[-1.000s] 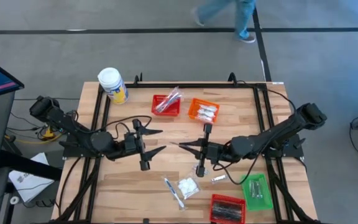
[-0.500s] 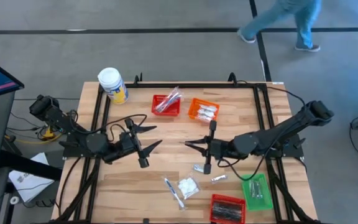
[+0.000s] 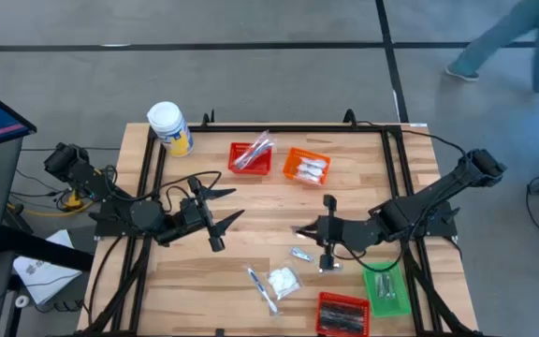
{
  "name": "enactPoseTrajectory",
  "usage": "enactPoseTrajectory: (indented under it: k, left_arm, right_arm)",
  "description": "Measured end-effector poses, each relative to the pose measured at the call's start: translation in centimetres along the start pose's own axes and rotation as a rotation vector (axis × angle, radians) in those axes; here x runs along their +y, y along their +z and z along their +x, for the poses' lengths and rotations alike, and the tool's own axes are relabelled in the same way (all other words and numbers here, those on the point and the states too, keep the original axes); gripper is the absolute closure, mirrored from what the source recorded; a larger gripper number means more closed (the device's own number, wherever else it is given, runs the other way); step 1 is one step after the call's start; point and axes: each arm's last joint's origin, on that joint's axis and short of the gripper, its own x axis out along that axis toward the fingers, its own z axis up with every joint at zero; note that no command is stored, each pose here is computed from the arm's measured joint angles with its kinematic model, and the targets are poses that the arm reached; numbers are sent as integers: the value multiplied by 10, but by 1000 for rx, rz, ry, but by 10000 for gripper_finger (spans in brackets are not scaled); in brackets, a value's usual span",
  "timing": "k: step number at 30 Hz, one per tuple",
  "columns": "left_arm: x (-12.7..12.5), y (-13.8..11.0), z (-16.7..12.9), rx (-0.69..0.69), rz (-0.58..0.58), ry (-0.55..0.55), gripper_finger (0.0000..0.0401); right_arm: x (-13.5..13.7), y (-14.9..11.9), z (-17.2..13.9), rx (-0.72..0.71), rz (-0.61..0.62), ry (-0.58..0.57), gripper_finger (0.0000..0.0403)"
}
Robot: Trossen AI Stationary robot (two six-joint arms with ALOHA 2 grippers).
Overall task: Pick & Place Travel size toiletries
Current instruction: Put the black comb into the bottom red bin
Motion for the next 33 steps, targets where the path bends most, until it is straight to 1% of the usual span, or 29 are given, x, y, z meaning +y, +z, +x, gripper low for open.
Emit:
enactPoseTrajectory:
  k: [4, 6, 10, 12, 15, 19, 24, 27, 29, 31, 33]
  left_arm:
    - [1, 0, 1, 0, 0, 5, 155]
    - [1, 0, 2, 1, 1, 9, 155]
    - [2, 0, 2, 1, 1, 10, 155]
    - [2, 0, 2, 1, 1, 9, 155]
    - [1, -1, 2, 1, 1, 9, 155]
    - [1, -1, 2, 1, 1, 9, 155]
    - [1, -1, 2, 1, 1, 9, 155]
    - [1, 0, 2, 0, 0, 9, 155]
    - [1, 0, 2, 0, 0, 9, 155]
    - [1, 0, 2, 0, 0, 9, 155]
    - [1, 0, 2, 0, 0, 9, 155]
  right_arm:
    - [6, -12, -9, 121, 93, 85, 399]
    - [11, -19, -14, 206, 134, 128, 399]
    - [25, -22, -30, 337, 207, 151, 400]
    - [32, -23, -40, 403, 215, 142, 400]
    - [48, -14, -52, 449, 243, 176, 400]
    - [78, -9, -58, 577, 211, 245, 400]
    - [120, -22, -36, 894, 134, 319, 399]
    - [136, -29, -14, 1060, 94, 354, 396]
    - [140, -27, -3, 1103, 75, 392, 395]
    - [138, -21, 5, 1115, 78, 428, 397]
    - [133, -17, 11, 1122, 87, 436, 398]
